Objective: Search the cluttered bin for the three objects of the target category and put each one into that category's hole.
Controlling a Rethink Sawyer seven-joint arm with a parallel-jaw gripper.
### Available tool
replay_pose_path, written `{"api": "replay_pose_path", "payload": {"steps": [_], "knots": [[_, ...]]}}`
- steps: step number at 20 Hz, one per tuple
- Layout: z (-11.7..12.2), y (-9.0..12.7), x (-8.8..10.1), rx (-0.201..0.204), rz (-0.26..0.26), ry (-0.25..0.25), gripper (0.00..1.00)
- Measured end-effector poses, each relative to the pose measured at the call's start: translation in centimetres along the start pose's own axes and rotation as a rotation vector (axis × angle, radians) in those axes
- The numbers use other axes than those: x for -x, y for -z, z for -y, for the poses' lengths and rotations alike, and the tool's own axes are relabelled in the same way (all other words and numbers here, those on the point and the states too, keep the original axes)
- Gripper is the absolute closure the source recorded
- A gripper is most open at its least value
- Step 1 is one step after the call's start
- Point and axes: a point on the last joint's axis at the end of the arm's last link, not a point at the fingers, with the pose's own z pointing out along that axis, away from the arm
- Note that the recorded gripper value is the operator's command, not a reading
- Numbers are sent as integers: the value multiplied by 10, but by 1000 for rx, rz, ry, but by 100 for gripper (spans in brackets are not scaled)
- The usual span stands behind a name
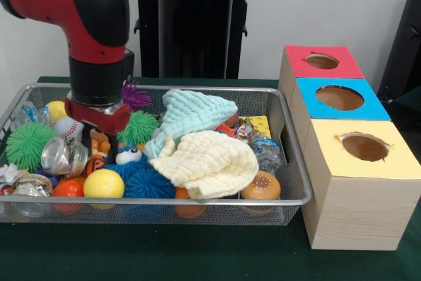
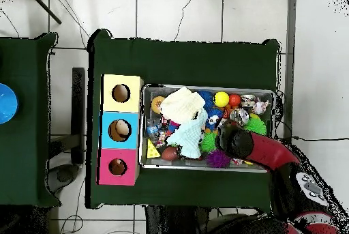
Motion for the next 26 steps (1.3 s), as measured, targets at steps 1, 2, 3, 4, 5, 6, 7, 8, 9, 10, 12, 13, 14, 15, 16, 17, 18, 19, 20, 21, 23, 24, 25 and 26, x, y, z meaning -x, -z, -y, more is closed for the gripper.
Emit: {"api": "replay_pose_path", "payload": {"steps": [1, 2, 3, 4, 5, 6, 7, 8, 9, 10, 12, 13, 14, 15, 16, 17, 18, 19, 20, 21, 23, 24, 25, 26], "knots": [[-3, -2, -1, -6, 14, 11, 0], [-4, -3, -2, -11, 22, 16, 0], [-4, -4, -3, -17, 33, 21, 0], [-4, -5, -3, -19, 37, 22, 0], [-4, -5, -4, -24, 45, 24, 0], [-4, -6, -4, -27, 51, 24, 0], [-4, -6, -4, -29, 56, 24, 0], [-3, -7, -4, -32, 59, 22, 0], [-3, -8, -5, -32, 61, 20, 0], [-2, -8, -5, -32, 60, 14, 0], [-2, -9, -4, -32, 59, 8, 0], [-2, -9, -4, -31, 58, 3, 0], [-1, -9, -3, -31, 58, -4, 0], [0, -9, -3, -31, 58, -7, 0], [1, -9, -2, -31, 58, -9, 0], [1, -9, -2, -31, 57, -11, 0], [5, -9, -1, -31, 57, -17, 100], [5, -9, -1, -32, 58, -18, 100], [6, -10, -1, -32, 58, -19, 100], [6, -10, 0, -32, 59, -19, 100], [6, -9, 1, -32, 62, -19, 100], [6, -10, 1, -32, 63, -18, 100], [6, -10, 1, -32, 63, -17, 100], [6, -10, 1, -33, 64, -17, 100]]}}
